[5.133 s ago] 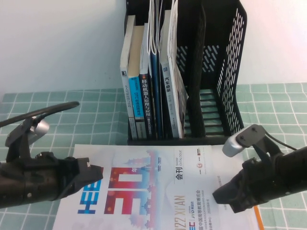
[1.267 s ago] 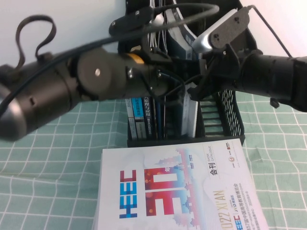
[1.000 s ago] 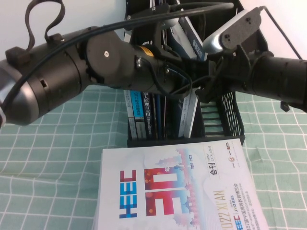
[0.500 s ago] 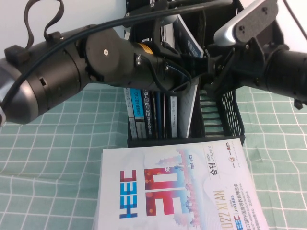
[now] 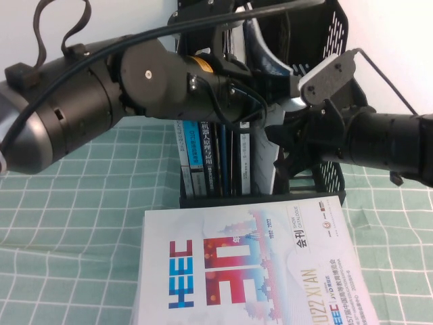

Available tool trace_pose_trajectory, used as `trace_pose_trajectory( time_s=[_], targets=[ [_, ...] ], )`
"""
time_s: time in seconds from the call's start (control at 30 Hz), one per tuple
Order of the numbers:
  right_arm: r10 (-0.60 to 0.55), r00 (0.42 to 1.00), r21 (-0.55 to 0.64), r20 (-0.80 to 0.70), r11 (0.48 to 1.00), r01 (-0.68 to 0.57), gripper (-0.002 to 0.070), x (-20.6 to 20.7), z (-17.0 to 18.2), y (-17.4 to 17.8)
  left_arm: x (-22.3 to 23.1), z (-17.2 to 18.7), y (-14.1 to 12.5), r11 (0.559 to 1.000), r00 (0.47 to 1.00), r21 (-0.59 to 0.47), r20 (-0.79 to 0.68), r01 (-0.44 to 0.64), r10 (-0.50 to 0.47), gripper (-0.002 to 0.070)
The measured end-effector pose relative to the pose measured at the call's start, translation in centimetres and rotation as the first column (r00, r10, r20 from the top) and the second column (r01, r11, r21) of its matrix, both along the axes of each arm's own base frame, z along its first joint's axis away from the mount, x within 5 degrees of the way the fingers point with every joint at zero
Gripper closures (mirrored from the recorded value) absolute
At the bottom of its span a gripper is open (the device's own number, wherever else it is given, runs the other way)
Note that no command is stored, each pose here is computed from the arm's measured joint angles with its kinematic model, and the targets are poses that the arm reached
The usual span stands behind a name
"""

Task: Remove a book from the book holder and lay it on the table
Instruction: Pick up the right side book from the book shelf, then place the picked book on the book

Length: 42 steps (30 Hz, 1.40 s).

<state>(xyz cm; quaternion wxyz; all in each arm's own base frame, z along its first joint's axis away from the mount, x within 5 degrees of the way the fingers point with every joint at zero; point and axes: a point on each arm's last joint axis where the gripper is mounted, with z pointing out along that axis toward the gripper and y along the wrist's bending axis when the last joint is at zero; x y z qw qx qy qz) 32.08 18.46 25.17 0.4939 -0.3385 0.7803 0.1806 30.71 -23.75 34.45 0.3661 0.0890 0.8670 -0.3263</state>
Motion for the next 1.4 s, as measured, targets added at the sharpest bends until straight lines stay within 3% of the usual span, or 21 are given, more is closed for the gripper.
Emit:
trace_pose_trajectory(
  time_s=[0.1,0.37,0.7,1.03,1.17,1.3,1.4],
  targets=[
    [0.008,1.0,-0.005,0.006,1.0,-0.008,0.064,0.0,0.0,0.0,-0.2,0.3,0.2,1.0,1.0,-0.003,-0.001,0.0,0.0,0.0678],
    [-0.031,0.999,-0.003,0.036,1.0,0.031,0.0649,-0.5,1.3,-0.6,-2.3,3.7,1.5,0.999,0.998,-0.037,0.054,0.02,-0.018,0.0677],
    [-0.062,0.963,0.105,0.264,0.994,0.035,0.0649,-4.7,10.0,-2.9,-7.0,7.2,4.1,0.983,0.979,0.078,0.103,0.167,-0.174,0.0678],
    [-0.067,0.872,0.219,0.485,0.975,-0.047,0.065,-11.4,17.5,-5.7,-14.5,12.8,9.0,0.973,0.947,0.071,0.227,0.219,-0.229,0.0678],
    [0.064,0.862,0.201,0.502,0.961,-0.189,0.065,-13.2,18.0,-5.2,-17.6,14.2,11.2,0.97,0.935,0.081,0.261,0.229,-0.242,0.0678],
    [0.312,0.833,0.043,0.456,0.928,-0.371,0.065,-14.5,16.6,-4.2,-20.8,15.4,13.5,0.976,0.918,0.047,0.334,0.212,-0.215,0.0678],
    [0.424,0.833,-0.044,0.356,0.898,-0.439,0.065,-15.1,15.3,-4.0,-22.7,15.1,15.0,0.98,0.908,0.012,0.374,0.197,-0.187,0.0677]
  ],
)
